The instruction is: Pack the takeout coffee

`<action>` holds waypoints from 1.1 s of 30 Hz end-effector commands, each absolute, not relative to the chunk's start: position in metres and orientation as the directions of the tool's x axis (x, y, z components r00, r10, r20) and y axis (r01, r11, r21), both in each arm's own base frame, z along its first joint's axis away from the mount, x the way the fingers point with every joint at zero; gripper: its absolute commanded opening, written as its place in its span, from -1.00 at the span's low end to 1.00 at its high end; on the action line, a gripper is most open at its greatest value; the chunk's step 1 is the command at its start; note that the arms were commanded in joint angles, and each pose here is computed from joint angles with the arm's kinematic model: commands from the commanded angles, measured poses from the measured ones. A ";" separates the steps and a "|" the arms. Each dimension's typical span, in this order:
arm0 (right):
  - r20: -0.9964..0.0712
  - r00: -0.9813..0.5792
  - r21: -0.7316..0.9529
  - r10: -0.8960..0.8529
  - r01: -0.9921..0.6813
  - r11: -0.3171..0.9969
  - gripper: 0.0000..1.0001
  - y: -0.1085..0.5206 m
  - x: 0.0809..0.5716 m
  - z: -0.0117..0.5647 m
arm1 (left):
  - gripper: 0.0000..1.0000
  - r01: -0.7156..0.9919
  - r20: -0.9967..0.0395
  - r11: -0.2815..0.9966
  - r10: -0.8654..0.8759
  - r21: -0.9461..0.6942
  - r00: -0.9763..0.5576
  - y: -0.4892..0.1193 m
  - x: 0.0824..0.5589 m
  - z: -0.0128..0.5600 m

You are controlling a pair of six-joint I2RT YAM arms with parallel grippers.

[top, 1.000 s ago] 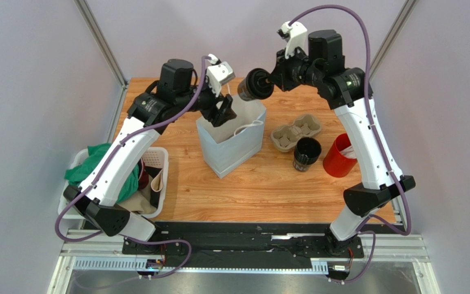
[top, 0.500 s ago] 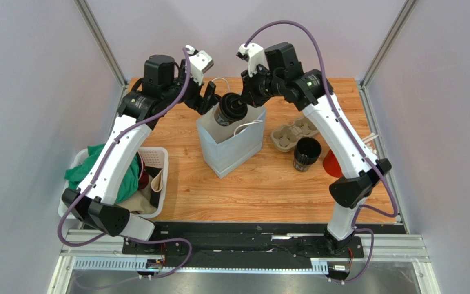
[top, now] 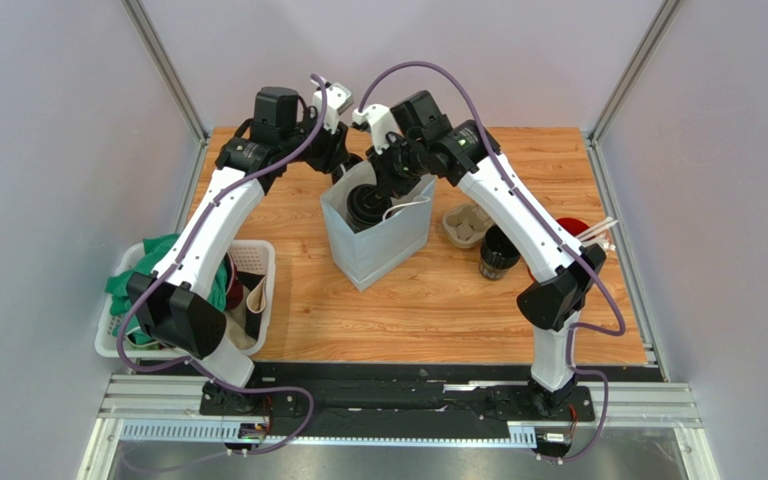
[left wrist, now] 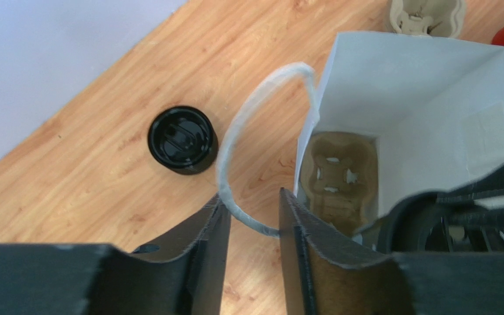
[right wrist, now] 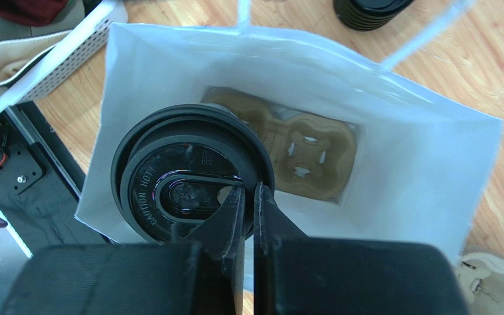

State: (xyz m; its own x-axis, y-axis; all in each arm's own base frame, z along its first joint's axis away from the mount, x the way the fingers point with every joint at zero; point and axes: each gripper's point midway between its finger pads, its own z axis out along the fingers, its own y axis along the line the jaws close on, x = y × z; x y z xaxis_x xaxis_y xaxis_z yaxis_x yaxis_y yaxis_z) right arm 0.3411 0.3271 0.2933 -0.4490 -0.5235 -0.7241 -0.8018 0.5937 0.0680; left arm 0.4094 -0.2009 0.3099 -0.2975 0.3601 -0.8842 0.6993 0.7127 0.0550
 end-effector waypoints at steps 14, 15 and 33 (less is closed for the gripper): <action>-0.625 -0.469 0.008 -0.623 -0.803 0.596 -0.96 0.348 0.353 0.230 | -0.56 0.689 -0.911 0.723 0.252 -0.047 -0.326 -0.206 0.412 0.307; -0.623 -0.469 0.008 -0.626 -0.804 0.594 -0.96 0.349 0.353 0.228 | -0.64 0.683 -0.907 0.727 0.240 -0.067 -0.345 -0.205 0.412 0.303; -0.571 -0.487 0.002 -0.661 -0.806 0.592 -0.96 0.362 0.348 0.189 | -1.00 0.578 -0.898 0.807 0.157 -0.123 -0.411 -0.175 0.431 0.276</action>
